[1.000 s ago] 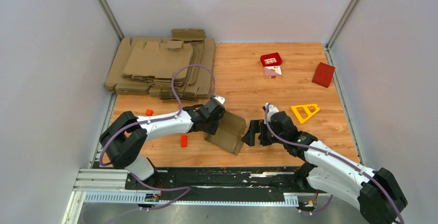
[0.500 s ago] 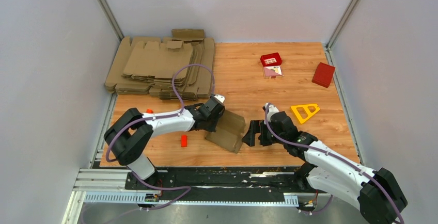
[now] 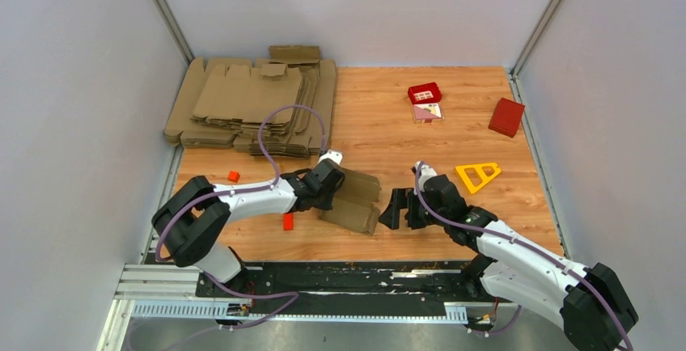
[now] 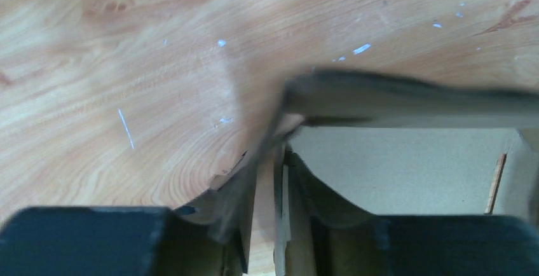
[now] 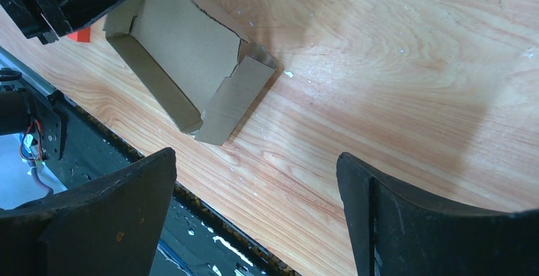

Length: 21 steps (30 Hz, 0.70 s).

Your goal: Fold the paper box

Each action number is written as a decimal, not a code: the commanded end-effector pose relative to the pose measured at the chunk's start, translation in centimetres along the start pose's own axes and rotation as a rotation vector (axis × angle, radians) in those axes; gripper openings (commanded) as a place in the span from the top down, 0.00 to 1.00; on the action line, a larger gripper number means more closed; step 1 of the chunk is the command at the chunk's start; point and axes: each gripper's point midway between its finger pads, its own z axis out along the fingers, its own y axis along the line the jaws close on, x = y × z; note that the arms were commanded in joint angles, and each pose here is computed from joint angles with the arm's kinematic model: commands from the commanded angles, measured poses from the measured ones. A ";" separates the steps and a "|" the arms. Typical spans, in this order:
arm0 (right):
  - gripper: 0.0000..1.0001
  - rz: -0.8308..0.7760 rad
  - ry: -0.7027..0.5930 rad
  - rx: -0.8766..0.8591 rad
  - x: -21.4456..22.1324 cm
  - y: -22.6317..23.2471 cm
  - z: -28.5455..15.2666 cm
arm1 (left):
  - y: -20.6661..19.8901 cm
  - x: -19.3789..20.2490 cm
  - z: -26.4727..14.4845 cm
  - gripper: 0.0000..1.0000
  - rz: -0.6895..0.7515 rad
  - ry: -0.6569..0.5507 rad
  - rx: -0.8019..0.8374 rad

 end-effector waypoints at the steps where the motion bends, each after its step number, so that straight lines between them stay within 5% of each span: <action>1: 0.03 0.038 -0.028 -0.043 -1.0 1.3 0.0 | -0.1 -0.8 -1.1 0.61 -0.066 -0.055 0.015; 6: 0.05 0.095 0.012 -0.049 -0.6 1.7 0.3 | 0.3 -0.5 -2.4 0.54 -0.062 -0.048 0.027; 12: 0.11 0.271 0.060 -0.074 0.3 2.6 0.8 | 0.3 0.3 -2.5 0.71 -0.077 -0.038 0.037; 21: 0.18 0.350 0.038 -0.097 0.5 2.4 2.5 | -0.3 1.4 -1.2 0.73 -0.107 -0.020 0.064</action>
